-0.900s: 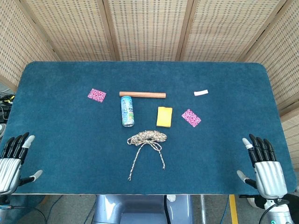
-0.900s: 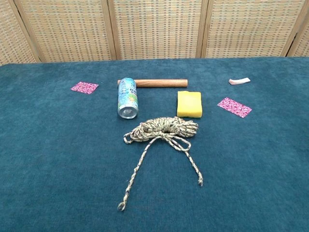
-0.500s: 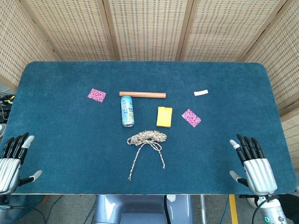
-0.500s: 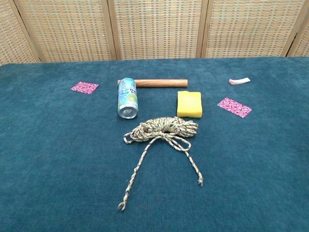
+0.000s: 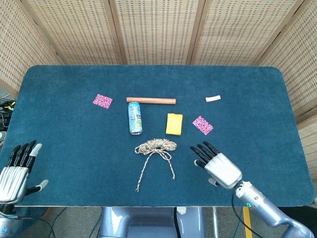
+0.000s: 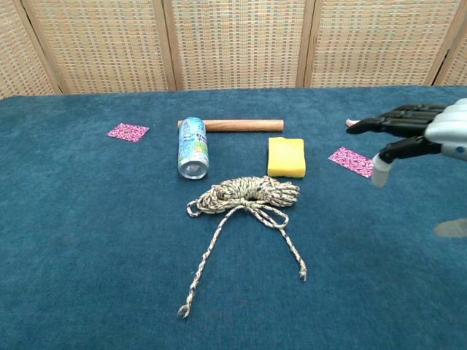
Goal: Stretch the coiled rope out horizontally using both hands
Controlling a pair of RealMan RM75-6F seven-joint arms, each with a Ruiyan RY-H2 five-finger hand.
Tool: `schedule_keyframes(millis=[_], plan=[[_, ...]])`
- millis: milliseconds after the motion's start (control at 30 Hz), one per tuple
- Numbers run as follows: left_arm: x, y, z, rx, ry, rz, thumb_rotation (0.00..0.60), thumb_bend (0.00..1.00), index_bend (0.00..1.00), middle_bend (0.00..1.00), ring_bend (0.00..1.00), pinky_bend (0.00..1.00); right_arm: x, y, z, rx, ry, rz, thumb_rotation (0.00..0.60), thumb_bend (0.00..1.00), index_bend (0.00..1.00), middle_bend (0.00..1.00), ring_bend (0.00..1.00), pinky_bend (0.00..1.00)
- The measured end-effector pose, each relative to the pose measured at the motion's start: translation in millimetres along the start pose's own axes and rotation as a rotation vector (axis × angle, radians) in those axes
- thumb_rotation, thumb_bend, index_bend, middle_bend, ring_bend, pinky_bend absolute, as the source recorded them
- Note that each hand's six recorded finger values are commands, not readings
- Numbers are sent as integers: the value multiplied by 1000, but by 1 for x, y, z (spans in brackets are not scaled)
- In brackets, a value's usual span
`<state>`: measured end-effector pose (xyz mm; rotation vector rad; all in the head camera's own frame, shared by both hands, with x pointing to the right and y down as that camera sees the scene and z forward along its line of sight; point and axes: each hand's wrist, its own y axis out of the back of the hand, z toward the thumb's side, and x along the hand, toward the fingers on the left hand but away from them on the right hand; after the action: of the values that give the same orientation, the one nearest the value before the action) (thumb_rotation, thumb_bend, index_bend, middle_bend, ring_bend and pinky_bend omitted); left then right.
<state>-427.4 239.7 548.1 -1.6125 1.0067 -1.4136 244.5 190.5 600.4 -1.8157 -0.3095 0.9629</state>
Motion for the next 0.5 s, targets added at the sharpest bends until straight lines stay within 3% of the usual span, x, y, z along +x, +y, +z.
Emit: schedule_keyframes(millis=[300, 500], plan=[[4, -4, 0, 10, 11, -11, 600, 0, 0, 0, 0, 0, -67, -14, 41, 60, 150, 49, 600, 292, 442, 0, 0, 0], [4, -6, 0, 14, 10, -19, 600, 0, 0, 0, 0, 0, -98, -27, 67, 81, 201, 78, 600, 299, 455, 0, 0, 0]])
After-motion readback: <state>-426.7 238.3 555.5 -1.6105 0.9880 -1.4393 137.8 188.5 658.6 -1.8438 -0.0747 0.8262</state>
